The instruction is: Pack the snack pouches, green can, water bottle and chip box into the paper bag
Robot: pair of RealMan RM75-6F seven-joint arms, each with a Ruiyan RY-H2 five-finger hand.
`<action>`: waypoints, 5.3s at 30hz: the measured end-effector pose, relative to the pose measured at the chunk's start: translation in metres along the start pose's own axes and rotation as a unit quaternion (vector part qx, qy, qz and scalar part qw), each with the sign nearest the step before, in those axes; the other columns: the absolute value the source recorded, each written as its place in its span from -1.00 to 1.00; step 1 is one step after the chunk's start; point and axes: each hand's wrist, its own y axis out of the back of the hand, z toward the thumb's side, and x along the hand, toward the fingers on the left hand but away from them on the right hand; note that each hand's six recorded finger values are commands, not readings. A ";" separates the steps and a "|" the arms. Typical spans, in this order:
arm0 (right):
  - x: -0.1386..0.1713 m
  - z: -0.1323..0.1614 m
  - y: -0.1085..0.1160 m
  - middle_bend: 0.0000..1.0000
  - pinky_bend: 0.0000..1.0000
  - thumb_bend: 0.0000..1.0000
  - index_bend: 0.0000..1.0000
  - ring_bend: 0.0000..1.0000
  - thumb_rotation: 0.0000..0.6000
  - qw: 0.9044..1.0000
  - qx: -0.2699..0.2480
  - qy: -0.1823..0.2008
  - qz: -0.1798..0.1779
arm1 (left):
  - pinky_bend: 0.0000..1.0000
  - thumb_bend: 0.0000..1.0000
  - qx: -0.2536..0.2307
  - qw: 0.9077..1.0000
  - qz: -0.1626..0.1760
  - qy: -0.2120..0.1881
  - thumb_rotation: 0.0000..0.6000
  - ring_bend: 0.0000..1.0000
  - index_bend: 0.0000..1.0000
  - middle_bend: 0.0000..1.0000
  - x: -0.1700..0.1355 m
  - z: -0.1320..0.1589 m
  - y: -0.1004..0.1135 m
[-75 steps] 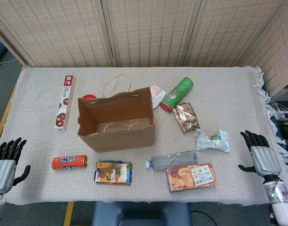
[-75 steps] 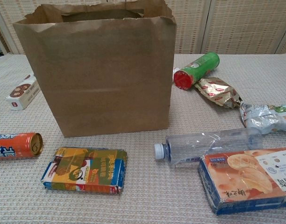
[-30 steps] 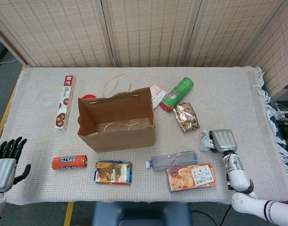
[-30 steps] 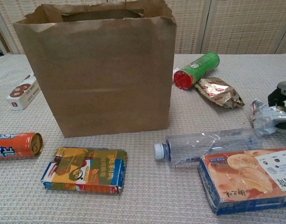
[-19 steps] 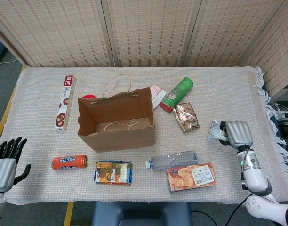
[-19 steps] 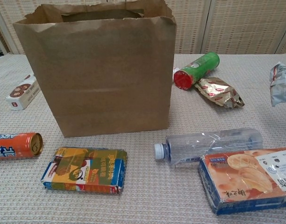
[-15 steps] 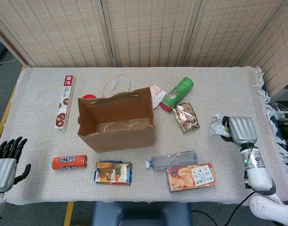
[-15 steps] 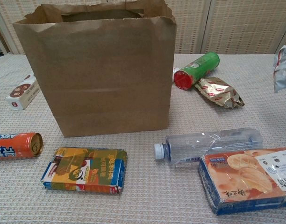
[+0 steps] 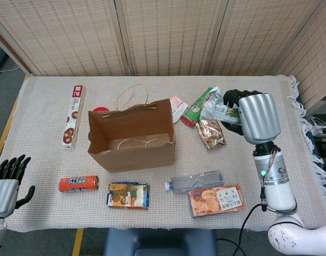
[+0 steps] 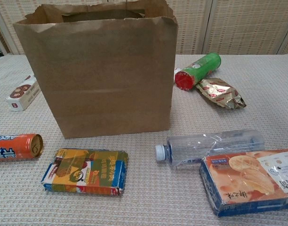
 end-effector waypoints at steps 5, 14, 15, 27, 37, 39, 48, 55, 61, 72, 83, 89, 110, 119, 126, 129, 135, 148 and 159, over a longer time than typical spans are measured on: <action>-0.006 0.055 -0.010 0.21 0.34 -0.39 0.42 0.29 1.00 0.999 0.008 0.048 -0.005 | -1.00 -0.23 0.000 1.000 0.000 -0.003 1.00 -1.00 -0.98 -1.00 0.000 0.000 0.000; -0.018 0.117 -0.058 0.21 0.33 -0.39 0.41 0.29 1.00 0.995 0.042 0.089 0.011 | -1.00 -0.23 -0.003 1.000 -0.001 -0.004 1.00 -1.00 -0.97 -1.00 0.000 -0.001 0.000; -0.020 0.120 -0.063 0.21 0.33 -0.39 0.41 0.29 1.00 0.995 0.046 0.089 0.012 | -1.00 -0.23 -0.004 1.000 -0.001 -0.004 1.00 -1.00 -0.97 -1.00 0.000 -0.001 0.000; -0.047 0.144 -0.097 0.21 0.33 -0.39 0.41 0.28 1.00 0.996 0.051 0.078 0.016 | -1.00 -0.23 -0.009 1.000 -0.003 -0.005 1.00 -1.00 -0.96 -1.00 0.001 -0.002 0.000; -0.058 0.172 -0.118 0.21 0.32 -0.40 0.39 0.27 1.00 0.995 0.041 0.089 0.014 | -1.00 -0.23 -0.012 1.000 -0.005 -0.005 1.00 -1.00 -0.96 -1.00 0.001 -0.002 0.000; -0.060 0.180 -0.119 0.21 0.32 -0.40 0.39 0.27 1.00 0.995 0.030 0.093 0.007 | -1.00 -0.23 -0.013 1.000 -0.006 -0.005 1.00 -1.00 -0.95 -1.00 0.001 -0.002 0.000; -0.062 0.202 -0.109 0.21 0.32 -0.40 0.38 0.26 1.00 0.994 0.008 0.102 -0.032 | -1.00 -0.23 -0.017 1.000 -0.007 -0.006 1.00 -1.00 -0.95 -1.00 0.001 -0.002 0.000; -0.056 0.198 -0.130 0.05 -0.14 -0.40 -0.09 -0.06 1.00 0.994 0.037 0.099 0.013 | -1.00 -0.23 -0.017 1.000 -0.007 -0.007 1.00 -1.00 -0.95 -1.00 0.001 -0.003 0.000; -0.047 0.188 -0.147 -0.77 -0.79 -0.73 -1.00 -0.91 1.00 0.991 0.068 0.080 0.082 | -1.00 -0.22 -0.015 1.000 -0.007 -0.007 1.00 -1.00 -0.95 -1.00 0.001 -0.003 0.000; -0.040 0.157 -0.098 -0.78 -0.84 -0.76 -1.00 -0.93 1.00 0.995 0.033 0.062 0.069 | -1.00 -0.23 -0.011 1.000 -0.005 -0.006 1.00 -1.00 -0.95 -1.00 0.001 -0.002 0.000; -0.020 0.027 -0.082 -0.80 -0.91 -0.76 -1.00 -0.98 1.00 0.993 0.026 -0.077 0.085 | -1.00 -0.23 -0.004 1.000 -0.002 -0.006 1.00 -1.00 -0.95 -1.00 0.000 -0.001 -0.001; -0.003 -0.030 -0.118 -0.82 -0.99 -0.77 -1.00 -1.00 1.00 0.976 0.000 -0.168 0.140 | -1.00 -0.23 -0.002 1.000 -0.001 -0.003 1.00 -1.00 -0.95 -1.00 0.000 -0.001 -0.001; 0.030 -0.040 -0.254 -0.91 -1.00 -0.77 -1.00 -1.00 1.00 0.947 0.037 -0.224 0.227 | -1.00 -0.23 -0.010 1.000 -0.004 -0.007 1.00 -1.00 -0.95 -1.00 0.001 -0.001 0.000; 0.035 -0.054 -0.271 -0.91 -1.00 -0.77 -1.00 -1.00 1.00 0.931 0.062 -0.265 0.245 | -1.00 -0.23 -0.009 1.000 -0.004 -0.010 1.00 -1.00 -0.95 -1.00 0.001 -0.001 0.000; 0.024 -0.057 -0.282 -0.91 -1.00 -0.77 -1.00 -1.00 1.00 0.925 0.059 -0.279 0.251 | -1.00 -0.22 -0.007 1.000 -0.002 -0.007 1.00 -1.00 -0.95 -1.00 0.001 -0.001 -0.001; 0.019 -0.051 -0.287 -0.91 -1.00 -0.77 -1.00 -1.00 1.00 0.924 0.052 -0.279 0.254 | -1.00 -0.22 -0.007 1.000 -0.002 -0.007 1.00 -1.00 -0.95 -1.00 0.001 -0.001 -0.001; 0.016 -0.036 -0.297 -0.91 -1.00 -0.77 -1.00 -1.00 1.00 0.925 0.039 -0.273 0.260 | -1.00 -0.23 -0.010 1.000 -0.003 -0.007 1.00 -1.00 -0.94 -1.00 0.001 -0.001 -0.001; 0.018 -0.044 -0.318 -0.91 -1.00 -0.77 -1.00 -1.00 1.00 0.914 0.061 -0.295 0.271 | -1.00 -0.23 -0.012 1.000 -0.001 -0.010 1.00 -1.00 -0.93 -1.00 0.001 -0.001 0.000; 0.022 -0.056 -0.331 -0.91 -0.97 -0.77 -1.00 -1.00 1.00 0.903 0.076 -0.313 0.286 | -1.00 -0.23 -0.013 1.000 -0.001 -0.009 1.00 -1.00 -0.93 -1.00 0.002 -0.001 0.000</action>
